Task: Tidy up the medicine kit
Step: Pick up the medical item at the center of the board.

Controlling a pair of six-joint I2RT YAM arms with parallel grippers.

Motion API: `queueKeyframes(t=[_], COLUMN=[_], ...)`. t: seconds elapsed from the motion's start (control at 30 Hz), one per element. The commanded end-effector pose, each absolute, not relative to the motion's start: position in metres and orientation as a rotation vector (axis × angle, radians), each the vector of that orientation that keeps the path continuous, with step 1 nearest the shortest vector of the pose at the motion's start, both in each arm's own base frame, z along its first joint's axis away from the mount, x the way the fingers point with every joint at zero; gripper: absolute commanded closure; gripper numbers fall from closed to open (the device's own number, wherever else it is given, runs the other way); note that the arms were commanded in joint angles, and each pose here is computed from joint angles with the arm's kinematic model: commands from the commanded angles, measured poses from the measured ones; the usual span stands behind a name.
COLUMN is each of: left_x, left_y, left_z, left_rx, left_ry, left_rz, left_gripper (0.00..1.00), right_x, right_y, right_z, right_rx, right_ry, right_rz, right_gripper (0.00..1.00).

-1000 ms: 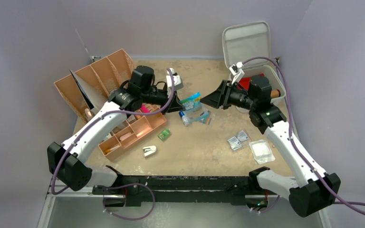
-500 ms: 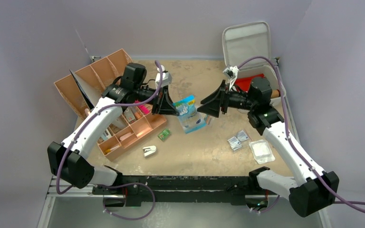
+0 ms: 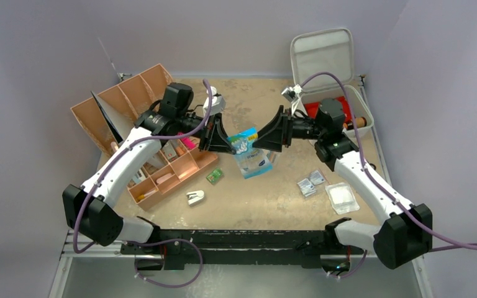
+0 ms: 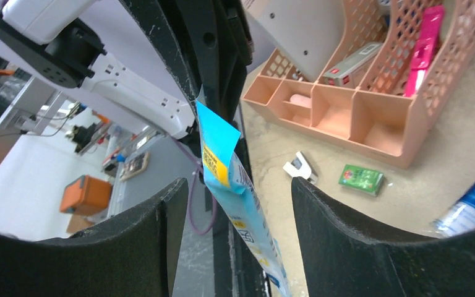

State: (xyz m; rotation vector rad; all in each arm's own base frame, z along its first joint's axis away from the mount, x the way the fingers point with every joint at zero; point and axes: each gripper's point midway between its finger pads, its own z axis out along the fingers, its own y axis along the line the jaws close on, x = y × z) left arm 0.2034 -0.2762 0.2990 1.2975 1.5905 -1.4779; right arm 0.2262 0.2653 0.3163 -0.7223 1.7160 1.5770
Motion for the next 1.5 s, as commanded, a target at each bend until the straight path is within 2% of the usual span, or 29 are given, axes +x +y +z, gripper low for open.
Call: queueKeyframes(t=[0.0,0.1,0.23,0.3,0.37,0.4,0.47,0.6,0.7,0.73,0.9,1.03,1.17,1.23,1.47], left_x=[0.202,0.207,0.212,0.216,0.222,0.224,0.228,0.237,0.244,0.247,0.263,0.279,0.283,0.281,0.279], left_y=[-0.281,-0.281,-0.282,-0.281,-0.280,-0.280,-0.279,-0.272,-0.265,-0.262,-0.247,-0.227,-0.222,-0.225,-0.221], left_z=[0.302,0.299,0.296,0.295,0.294,0.294,0.296,0.303,0.301,0.300,0.298,0.291,0.280,0.271,0.249], left_rx=[1.321,1.307,1.302,1.296,1.274,1.264,1.249,1.204,1.181,1.169,1.044,0.855,0.789,0.765,0.679], left_ry=[1.540,1.569,1.567,1.572,1.594,1.602,1.607,1.617,1.629,1.640,1.699,1.791,1.834,1.871,1.937], left_rz=[-1.484,-1.443,-1.400,-1.366,-1.322,-1.310,-1.273,-1.144,-1.042,-1.008,-0.861,-0.728,-0.710,-0.749,-0.758], left_gripper=[1.00,1.00,1.00,1.00,0.97,0.95,0.84,0.47,0.39,0.28,0.20,0.13,0.01,0.00,0.00], right_x=[0.207,0.204,0.205,0.205,0.207,0.209,0.215,0.228,0.245,0.250,0.273,0.292,0.324,0.336,0.393], right_y=[0.273,0.273,0.272,0.271,0.270,0.270,0.271,0.269,0.264,0.262,0.242,0.235,0.204,0.189,0.158], right_z=[0.328,0.325,0.324,0.323,0.321,0.319,0.317,0.320,0.314,0.312,0.296,0.293,0.267,0.259,0.279], right_rx=[-0.823,-0.814,-0.762,-0.727,-0.693,-0.676,-0.642,-0.565,-0.396,-0.358,-0.160,-0.121,0.159,0.280,0.357], right_ry=[1.648,1.676,1.709,1.718,1.725,1.734,1.748,1.745,1.793,1.806,1.892,1.899,2.033,2.048,1.942], right_rz=[1.641,1.654,1.657,1.652,1.636,1.628,1.608,1.550,1.479,1.455,1.260,1.158,0.899,0.803,0.660], right_gripper=[0.37,0.48,0.76,0.85,0.97,1.00,1.00,1.00,1.00,1.00,1.00,1.00,1.00,1.00,1.00])
